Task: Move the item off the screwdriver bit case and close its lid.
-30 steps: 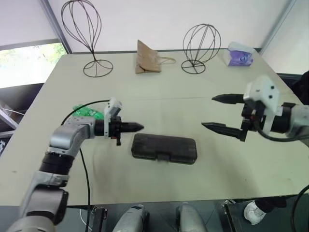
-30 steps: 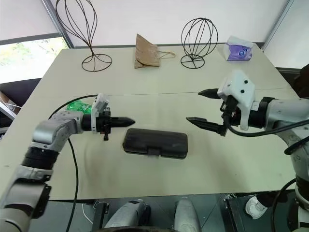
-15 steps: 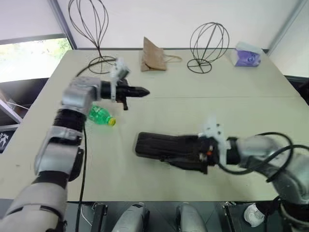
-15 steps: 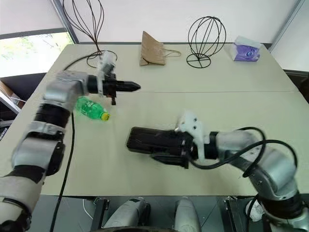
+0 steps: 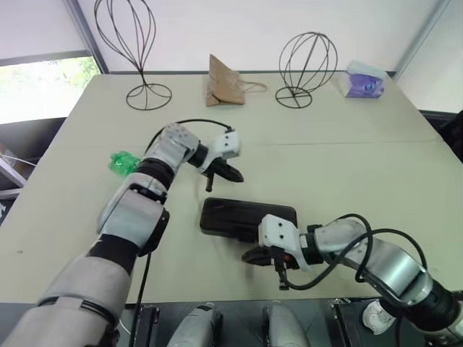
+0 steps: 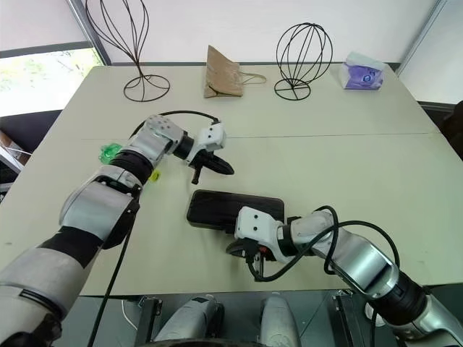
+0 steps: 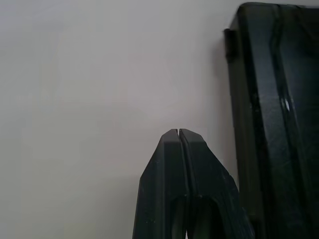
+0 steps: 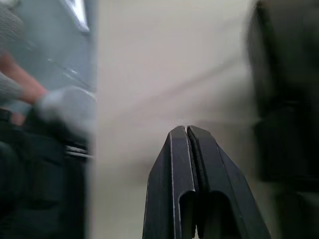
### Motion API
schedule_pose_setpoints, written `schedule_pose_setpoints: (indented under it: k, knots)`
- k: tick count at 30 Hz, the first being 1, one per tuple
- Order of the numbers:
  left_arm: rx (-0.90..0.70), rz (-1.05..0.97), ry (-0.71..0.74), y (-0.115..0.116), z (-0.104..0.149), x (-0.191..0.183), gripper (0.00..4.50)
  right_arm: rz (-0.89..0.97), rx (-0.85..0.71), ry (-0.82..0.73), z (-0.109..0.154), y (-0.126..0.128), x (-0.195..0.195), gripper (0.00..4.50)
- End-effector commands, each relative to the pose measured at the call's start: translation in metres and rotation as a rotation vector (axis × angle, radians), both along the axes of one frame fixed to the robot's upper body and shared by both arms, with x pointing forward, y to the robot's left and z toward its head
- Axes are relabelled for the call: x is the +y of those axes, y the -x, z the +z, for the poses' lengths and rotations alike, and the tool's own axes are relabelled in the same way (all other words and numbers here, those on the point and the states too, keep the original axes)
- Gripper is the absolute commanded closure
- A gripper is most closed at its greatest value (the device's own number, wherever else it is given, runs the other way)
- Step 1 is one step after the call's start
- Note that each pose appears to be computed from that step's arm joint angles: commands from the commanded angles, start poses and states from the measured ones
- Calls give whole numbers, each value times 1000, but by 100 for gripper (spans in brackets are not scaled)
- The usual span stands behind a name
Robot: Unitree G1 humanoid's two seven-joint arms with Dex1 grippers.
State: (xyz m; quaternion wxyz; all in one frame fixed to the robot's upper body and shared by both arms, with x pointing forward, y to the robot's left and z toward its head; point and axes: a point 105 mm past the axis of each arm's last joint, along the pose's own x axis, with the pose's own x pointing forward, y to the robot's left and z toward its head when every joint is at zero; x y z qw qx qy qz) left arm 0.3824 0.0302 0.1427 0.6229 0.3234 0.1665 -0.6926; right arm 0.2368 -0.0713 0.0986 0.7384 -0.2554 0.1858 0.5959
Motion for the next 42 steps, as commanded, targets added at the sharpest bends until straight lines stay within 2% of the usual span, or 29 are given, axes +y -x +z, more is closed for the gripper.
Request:
schedule_pose_setpoints:
  k: [1, 6, 15, 18, 28, 37, 42]
  knots:
    - [-63, -37, -47, 0, -2, -9, 450, 5, -32, -81, 14, -2, 8, 448]
    - [-56, -122, -127, 10, -19, -12, 450, 8, -44, -72, 15, -3, 6, 448]
    - [10, -236, -215, 31, -55, -12, 450, -82, -163, 53, -5, -30, -7, 448]
    - [12, -243, -214, 33, -60, -13, 450, -101, -169, 34, -3, -35, -4, 448]
    - [42, -279, -210, 42, -68, -15, 450, -145, -251, 163, -15, -53, -17, 448]
    - [75, -346, -160, 54, -70, -23, 450, -163, -243, 174, -24, -63, -23, 448]
    - [116, -384, -176, 61, -76, -19, 450, -194, -283, 223, -29, -79, -36, 448]
